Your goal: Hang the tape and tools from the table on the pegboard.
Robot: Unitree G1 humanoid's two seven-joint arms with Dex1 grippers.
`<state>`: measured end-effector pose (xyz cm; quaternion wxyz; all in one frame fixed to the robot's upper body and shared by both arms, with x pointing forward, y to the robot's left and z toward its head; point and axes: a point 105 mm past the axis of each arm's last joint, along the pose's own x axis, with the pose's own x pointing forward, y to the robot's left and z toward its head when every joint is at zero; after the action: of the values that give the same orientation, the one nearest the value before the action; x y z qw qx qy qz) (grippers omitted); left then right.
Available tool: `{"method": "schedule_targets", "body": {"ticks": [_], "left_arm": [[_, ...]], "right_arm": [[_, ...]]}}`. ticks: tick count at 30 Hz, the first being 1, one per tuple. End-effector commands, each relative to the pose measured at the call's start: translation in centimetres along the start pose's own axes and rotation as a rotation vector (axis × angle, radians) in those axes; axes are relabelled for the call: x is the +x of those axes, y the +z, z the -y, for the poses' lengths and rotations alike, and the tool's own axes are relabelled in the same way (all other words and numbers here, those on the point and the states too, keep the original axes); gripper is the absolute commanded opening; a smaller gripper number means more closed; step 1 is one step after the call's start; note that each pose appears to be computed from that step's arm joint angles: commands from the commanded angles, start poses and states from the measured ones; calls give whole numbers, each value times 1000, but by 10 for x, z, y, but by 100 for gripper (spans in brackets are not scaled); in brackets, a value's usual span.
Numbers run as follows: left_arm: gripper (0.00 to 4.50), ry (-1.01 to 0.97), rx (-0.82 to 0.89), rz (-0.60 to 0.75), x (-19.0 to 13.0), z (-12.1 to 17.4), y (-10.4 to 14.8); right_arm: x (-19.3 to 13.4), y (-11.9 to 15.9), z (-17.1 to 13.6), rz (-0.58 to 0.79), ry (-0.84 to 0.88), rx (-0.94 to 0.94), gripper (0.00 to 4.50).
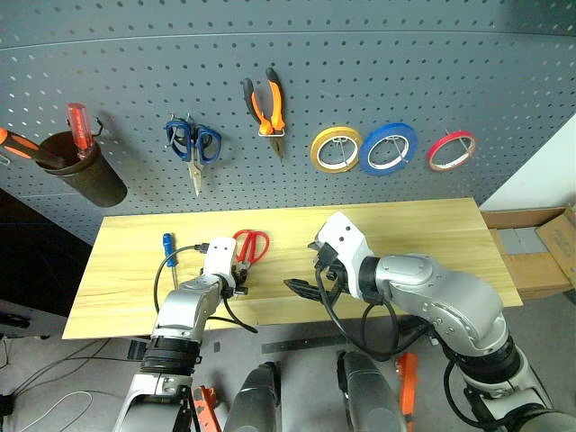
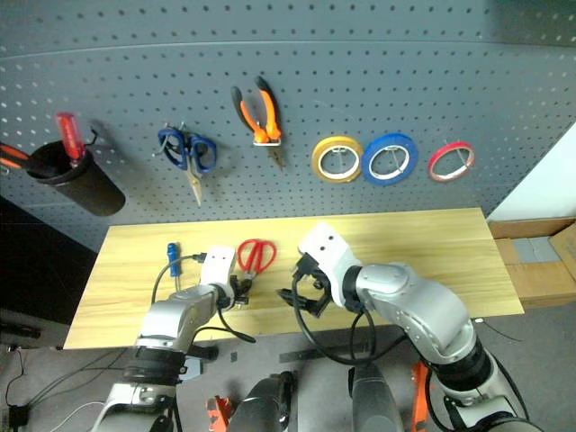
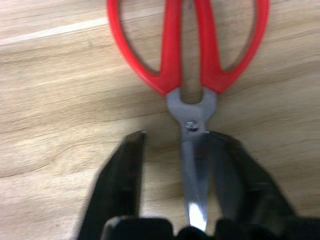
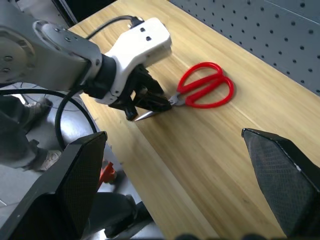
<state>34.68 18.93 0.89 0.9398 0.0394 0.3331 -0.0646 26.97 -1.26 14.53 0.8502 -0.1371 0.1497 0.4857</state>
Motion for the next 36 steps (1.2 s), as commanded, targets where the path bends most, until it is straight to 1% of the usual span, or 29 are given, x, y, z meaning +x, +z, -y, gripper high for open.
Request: {"method": "schedule_targets", "body": {"ticks": [1,2,8,12,16,19,20,22,27,31,34,36], "left_arm": [[36,-7,7,9,1,1,-2],[28,-13,4,21,1,1,-1],[28,-25,4,130,-6,2,8],[28,-71,-1,277,-28,-1,16],[28,-88,55,410,-50,-7,21],[28,-66,85,528,-75,-19,26],[28,-62,113,574,-84,-21,29],[28,-56,158,626,-96,-21,32],[28,50,268,791,-133,-27,46],[28,93,317,859,-147,-27,56],[28,132,360,945,-167,-29,69],[28,155,357,983,-174,-32,78]], "right_arm": [[-4,12,-5,50,11,-53,450],[-4,12,-4,50,9,-56,450],[-7,12,2,50,-11,-73,450],[-13,16,10,62,-40,-92,450],[-20,21,16,84,-57,-118,450],[-32,27,24,127,-81,-184,450],[-36,29,26,138,-89,-207,450],[-42,32,30,166,-98,-243,450],[-57,41,33,238,-76,-301,450],[-60,46,37,269,-62,-316,450],[-63,48,38,275,-39,-331,450],[-62,48,41,271,-36,-336,450]]}}
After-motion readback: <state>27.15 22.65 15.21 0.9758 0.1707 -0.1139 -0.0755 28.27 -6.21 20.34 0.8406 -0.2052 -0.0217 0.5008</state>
